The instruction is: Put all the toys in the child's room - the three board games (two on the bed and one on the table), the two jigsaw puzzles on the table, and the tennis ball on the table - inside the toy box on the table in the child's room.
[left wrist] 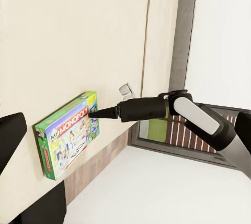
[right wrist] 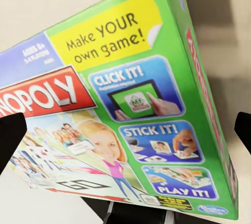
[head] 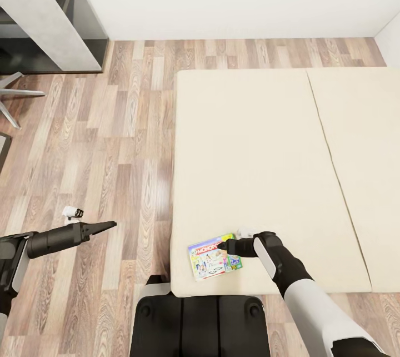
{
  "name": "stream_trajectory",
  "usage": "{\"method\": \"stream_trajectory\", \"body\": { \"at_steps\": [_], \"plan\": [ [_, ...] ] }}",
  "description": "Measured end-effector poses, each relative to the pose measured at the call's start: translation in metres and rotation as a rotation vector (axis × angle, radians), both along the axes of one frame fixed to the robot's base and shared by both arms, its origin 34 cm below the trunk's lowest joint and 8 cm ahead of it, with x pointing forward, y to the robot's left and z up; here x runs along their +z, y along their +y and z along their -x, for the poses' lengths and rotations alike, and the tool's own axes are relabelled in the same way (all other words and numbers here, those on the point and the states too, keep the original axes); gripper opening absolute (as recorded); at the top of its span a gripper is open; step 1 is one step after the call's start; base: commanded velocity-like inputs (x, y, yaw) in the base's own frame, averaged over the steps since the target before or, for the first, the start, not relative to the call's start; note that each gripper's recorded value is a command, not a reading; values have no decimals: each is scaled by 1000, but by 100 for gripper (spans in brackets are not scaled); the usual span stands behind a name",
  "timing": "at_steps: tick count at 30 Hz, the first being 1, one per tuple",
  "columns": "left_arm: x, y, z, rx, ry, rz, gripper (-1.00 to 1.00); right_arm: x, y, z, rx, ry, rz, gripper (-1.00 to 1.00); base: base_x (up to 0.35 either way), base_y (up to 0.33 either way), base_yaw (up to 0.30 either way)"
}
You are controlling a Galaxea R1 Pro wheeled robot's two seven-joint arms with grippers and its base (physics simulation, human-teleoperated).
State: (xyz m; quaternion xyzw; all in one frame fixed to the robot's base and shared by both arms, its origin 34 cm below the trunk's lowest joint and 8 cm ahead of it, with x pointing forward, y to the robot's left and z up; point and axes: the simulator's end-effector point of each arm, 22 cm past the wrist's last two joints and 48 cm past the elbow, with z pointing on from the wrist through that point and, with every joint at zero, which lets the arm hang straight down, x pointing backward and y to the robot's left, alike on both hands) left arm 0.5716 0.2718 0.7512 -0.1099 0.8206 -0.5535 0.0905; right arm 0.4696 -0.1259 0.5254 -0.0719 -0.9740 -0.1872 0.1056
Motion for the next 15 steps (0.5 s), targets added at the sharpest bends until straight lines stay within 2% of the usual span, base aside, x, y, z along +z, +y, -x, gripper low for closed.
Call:
{"method": "stream_trajectory", "body": {
  "at_steps": [7,15],
  "plan": [
    [0,0,0,0,0,0,100,0,0,0,0,0,0,100,0,134,0],
    [0,0,0,0,0,0,100,0,-1,0,0,2,1,100,0,22,0]
  ]
}}
